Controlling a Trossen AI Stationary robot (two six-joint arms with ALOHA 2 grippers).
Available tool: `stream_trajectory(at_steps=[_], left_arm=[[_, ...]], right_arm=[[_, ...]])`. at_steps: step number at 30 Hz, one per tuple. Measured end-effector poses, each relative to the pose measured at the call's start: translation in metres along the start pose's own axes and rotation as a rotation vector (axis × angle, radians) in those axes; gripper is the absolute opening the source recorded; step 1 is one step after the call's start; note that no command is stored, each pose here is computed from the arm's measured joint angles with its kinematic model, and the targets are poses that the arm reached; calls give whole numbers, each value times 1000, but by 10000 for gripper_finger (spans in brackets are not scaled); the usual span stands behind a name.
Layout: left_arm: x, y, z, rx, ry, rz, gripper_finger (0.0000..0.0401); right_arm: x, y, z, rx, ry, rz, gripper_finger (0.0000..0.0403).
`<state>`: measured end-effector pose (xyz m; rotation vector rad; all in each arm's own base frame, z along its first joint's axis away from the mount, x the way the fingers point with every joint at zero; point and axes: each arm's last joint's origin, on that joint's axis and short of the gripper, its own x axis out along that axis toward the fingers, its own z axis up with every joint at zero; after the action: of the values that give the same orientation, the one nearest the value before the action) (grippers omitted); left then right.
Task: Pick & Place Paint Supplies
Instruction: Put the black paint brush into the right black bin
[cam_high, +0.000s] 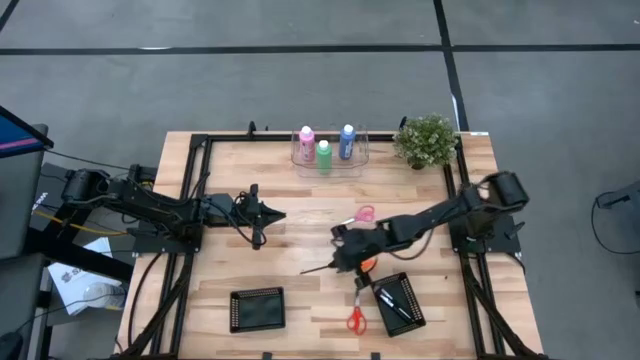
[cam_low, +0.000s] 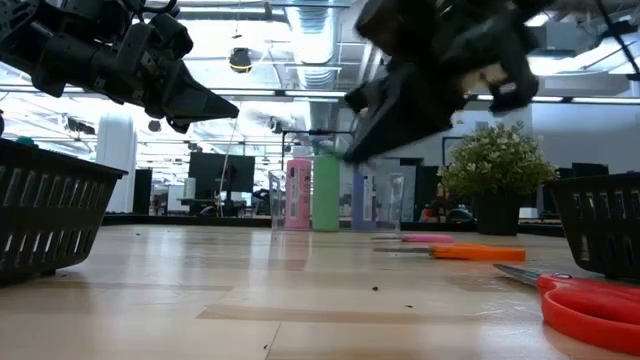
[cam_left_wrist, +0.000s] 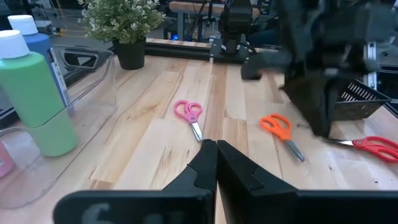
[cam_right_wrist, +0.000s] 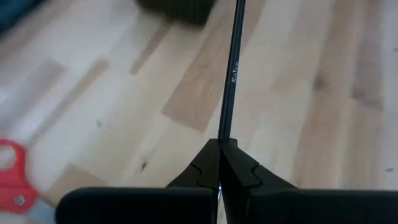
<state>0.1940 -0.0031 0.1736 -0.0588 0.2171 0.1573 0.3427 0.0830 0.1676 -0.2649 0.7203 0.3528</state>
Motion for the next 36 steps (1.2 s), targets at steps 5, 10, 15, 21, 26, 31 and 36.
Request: stream_trajectory(at_steps=[5, 10, 15, 21, 26, 31, 36], left_arm=[[0, 0, 0, 1, 1, 0, 0], [0, 0, 0, 1, 1, 0, 0], [0, 0, 0, 2, 0, 0, 0], [0, 0, 0, 2, 0, 0, 0], [0, 0, 0, 1, 0, 0, 0], [0, 0, 0, 0, 0, 0, 0], [0, 0, 0, 0, 0, 0, 0]], right_arm=[[-28, 11, -14, 56, -102, -32, 1], [-60, 34, -25, 133, -71, -21, 0], [-93, 59, -26, 228, -33, -55, 0], [-115, 94, -32, 344, 18, -66, 0], [-122, 121, -43, 466, 86, -50, 0], [-130, 141, -51, 596, 139, -22, 0], [-135, 154, -56, 707, 192, 25, 0]])
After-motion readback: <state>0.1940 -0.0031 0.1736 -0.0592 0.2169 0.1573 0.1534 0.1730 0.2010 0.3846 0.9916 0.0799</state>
